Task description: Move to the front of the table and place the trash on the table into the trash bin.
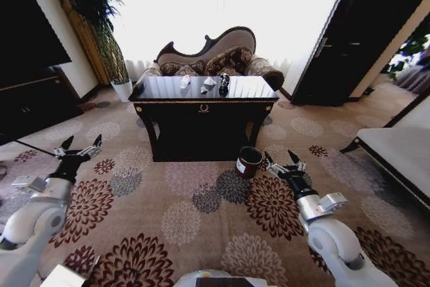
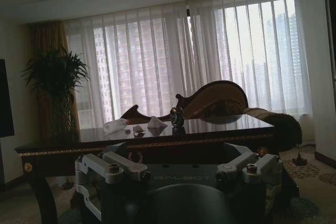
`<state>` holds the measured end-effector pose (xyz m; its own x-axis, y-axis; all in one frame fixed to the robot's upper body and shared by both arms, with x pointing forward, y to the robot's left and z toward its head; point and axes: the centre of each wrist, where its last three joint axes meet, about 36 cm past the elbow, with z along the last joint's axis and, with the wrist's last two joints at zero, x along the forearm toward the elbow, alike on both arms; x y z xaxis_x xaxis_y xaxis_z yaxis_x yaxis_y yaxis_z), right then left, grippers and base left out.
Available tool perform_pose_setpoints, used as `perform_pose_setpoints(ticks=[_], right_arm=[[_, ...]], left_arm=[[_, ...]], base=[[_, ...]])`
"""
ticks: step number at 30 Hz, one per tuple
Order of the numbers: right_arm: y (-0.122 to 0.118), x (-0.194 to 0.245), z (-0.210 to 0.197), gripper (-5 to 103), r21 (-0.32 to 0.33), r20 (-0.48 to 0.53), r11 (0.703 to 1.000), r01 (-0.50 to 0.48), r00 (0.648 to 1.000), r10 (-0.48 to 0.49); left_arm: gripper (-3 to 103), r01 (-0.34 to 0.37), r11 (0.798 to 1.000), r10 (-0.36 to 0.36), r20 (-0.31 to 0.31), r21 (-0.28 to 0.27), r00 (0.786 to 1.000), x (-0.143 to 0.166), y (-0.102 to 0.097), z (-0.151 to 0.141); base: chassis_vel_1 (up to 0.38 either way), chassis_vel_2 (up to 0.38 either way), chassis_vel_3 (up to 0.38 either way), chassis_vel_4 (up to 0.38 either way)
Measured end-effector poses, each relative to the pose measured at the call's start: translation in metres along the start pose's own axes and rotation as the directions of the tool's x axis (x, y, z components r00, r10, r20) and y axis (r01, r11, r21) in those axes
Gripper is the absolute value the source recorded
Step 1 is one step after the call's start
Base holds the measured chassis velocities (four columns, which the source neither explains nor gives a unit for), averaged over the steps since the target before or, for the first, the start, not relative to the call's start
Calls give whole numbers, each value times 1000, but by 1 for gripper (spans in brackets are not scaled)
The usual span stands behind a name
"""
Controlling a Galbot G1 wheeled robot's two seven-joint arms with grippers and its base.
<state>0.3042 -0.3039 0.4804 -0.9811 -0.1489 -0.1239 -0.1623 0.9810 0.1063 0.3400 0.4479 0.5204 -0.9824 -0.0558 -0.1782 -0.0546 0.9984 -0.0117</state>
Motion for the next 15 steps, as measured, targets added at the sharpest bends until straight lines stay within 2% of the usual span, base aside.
perform_pose_setpoints(ticks=[15], right_arm=[[1, 1, -2, 100, -5, 5, 1000, 0, 1000, 0]], left_arm=[[100, -1, 1000, 1, -17, 1, 1000, 4, 0, -2]], base=[[0, 0, 0, 0]])
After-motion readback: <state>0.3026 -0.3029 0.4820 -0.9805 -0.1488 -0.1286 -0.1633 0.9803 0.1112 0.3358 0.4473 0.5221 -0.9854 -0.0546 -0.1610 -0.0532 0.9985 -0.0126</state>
